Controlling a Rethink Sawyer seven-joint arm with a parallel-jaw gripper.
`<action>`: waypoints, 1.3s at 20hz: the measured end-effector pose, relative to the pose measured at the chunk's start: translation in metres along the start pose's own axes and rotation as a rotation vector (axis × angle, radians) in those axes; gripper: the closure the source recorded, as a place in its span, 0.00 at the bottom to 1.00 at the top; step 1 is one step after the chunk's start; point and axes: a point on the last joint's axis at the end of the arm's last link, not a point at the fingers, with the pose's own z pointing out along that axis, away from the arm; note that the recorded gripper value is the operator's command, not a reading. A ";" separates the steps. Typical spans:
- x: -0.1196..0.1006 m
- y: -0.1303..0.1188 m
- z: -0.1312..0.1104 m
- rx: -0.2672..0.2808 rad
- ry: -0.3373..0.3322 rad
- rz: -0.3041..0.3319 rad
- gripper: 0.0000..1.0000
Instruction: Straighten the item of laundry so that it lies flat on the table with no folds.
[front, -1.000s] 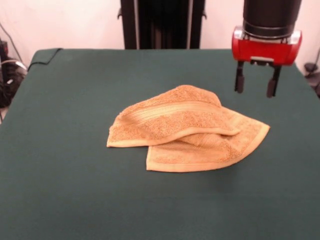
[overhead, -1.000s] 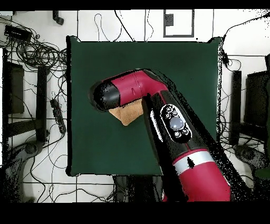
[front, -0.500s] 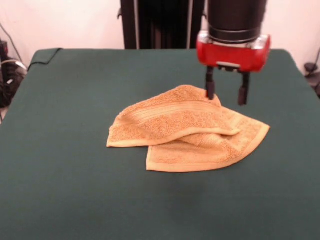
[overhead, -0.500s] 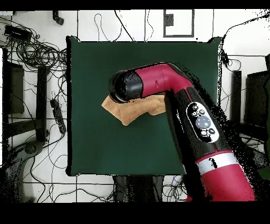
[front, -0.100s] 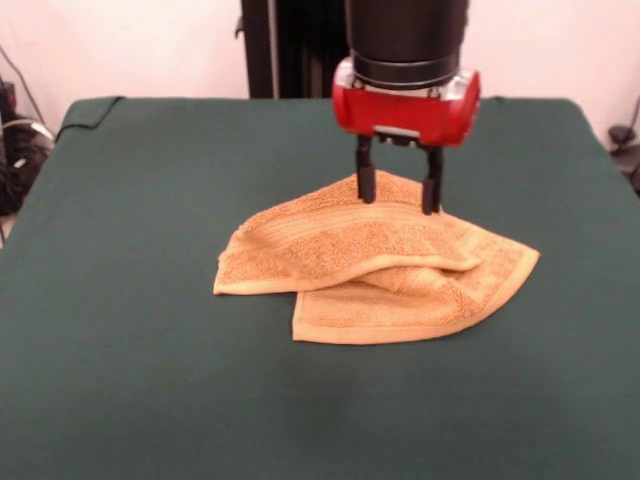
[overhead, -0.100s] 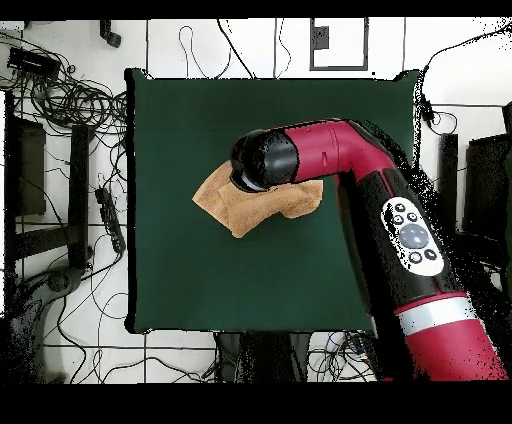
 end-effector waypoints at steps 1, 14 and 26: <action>-0.001 0.000 0.000 0.000 -0.001 -0.008 0.00; 0.004 0.007 0.002 0.004 -0.004 -0.061 0.00; 0.009 0.016 0.018 -0.012 -0.003 -0.074 0.00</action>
